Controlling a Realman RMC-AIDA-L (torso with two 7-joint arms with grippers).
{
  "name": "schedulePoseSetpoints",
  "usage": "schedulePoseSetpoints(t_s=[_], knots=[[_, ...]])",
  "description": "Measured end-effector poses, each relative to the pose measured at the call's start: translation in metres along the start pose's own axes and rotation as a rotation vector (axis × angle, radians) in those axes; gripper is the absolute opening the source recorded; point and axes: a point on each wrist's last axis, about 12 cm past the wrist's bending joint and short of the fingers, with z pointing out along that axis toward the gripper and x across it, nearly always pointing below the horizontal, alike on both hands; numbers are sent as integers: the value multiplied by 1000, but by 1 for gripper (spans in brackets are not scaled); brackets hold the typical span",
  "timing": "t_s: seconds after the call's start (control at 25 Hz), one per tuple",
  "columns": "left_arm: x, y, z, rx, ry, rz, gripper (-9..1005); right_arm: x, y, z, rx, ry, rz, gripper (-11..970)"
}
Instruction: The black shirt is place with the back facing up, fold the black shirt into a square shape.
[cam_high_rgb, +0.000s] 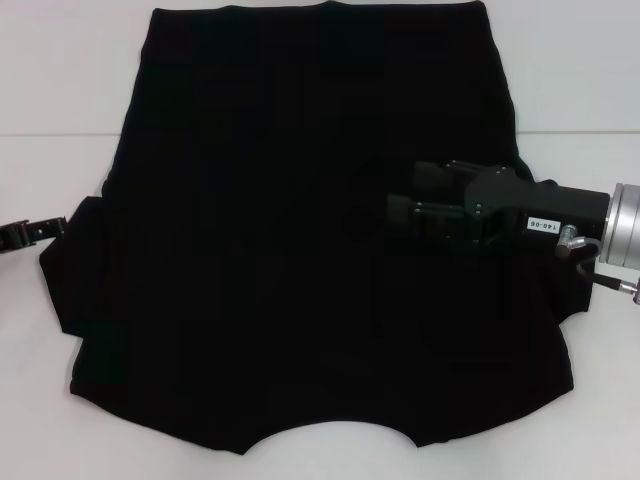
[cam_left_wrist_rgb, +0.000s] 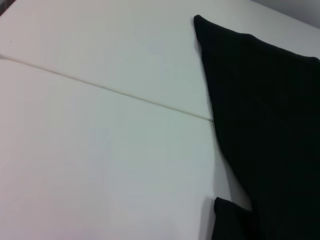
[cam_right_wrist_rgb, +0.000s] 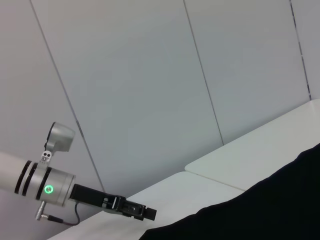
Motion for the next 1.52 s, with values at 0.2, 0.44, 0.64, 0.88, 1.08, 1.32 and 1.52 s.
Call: schedulePoseSetpoints(t_s=[0.2,0.44,0.64,0.88,1.08,1.32,1.52], knots=[[5,-4,6,6,15,15,890,-1,0,0,0,0,-2,851],[6,-5,7,10,19,21,890,-1,-1,0,1,0,-3,851],[8,-6,8,10,23,32,891,-1,-1,0,1,0,-5,851],[12,-6,10,9,30,35,891,-1,-1,-1,1,0,-6,851],[13,-6,11,10,32,40,890,-2,-1,-1,0,0,-7,851],[13,-7,11,14,35,40,888,-2,-1,-1,0,-1,-10,851],[13,-7,11,17,37,41,887,-3,-1,-1,0,-1,-13,850]])
